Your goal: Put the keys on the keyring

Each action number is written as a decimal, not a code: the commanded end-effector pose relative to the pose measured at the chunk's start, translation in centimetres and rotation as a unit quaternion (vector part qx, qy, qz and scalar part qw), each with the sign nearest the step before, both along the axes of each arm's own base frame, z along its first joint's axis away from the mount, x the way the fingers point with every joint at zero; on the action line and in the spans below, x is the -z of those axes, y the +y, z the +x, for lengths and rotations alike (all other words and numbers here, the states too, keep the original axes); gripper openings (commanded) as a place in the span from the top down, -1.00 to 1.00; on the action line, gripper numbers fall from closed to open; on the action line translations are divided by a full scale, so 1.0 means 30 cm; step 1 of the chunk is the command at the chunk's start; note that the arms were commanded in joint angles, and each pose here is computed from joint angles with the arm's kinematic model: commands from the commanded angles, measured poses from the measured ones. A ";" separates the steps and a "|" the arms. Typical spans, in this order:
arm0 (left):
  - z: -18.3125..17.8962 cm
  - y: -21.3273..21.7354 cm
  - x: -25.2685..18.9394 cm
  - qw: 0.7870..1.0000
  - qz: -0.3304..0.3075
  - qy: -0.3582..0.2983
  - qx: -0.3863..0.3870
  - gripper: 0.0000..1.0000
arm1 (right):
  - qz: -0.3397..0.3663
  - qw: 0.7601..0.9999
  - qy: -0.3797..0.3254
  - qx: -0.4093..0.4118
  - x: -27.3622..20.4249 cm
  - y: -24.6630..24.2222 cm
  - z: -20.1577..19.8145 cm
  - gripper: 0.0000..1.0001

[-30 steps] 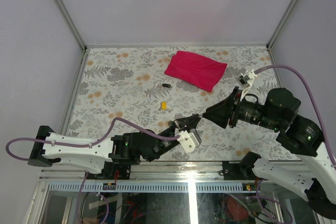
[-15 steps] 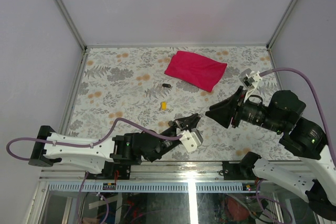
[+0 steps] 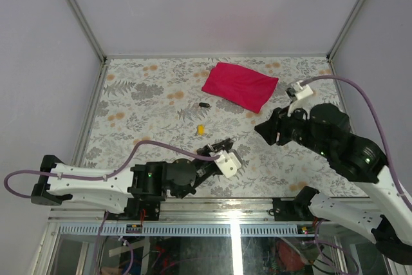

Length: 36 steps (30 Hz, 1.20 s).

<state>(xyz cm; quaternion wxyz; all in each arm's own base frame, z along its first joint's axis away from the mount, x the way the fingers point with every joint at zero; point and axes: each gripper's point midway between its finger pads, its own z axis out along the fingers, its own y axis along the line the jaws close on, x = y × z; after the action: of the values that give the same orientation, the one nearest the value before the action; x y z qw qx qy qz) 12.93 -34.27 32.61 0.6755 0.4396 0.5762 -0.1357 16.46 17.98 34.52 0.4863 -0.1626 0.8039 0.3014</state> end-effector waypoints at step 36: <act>0.130 0.446 -0.079 0.987 -0.025 0.075 -0.141 1.00 | -0.114 0.930 0.212 -0.277 0.913 0.568 0.623 0.09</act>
<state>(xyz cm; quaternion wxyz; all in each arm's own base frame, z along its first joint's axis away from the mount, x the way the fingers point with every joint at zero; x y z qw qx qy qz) 16.46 -21.49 33.01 0.6381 0.3582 0.6768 -0.0801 34.99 34.16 7.52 0.1961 -0.3202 0.8650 0.3330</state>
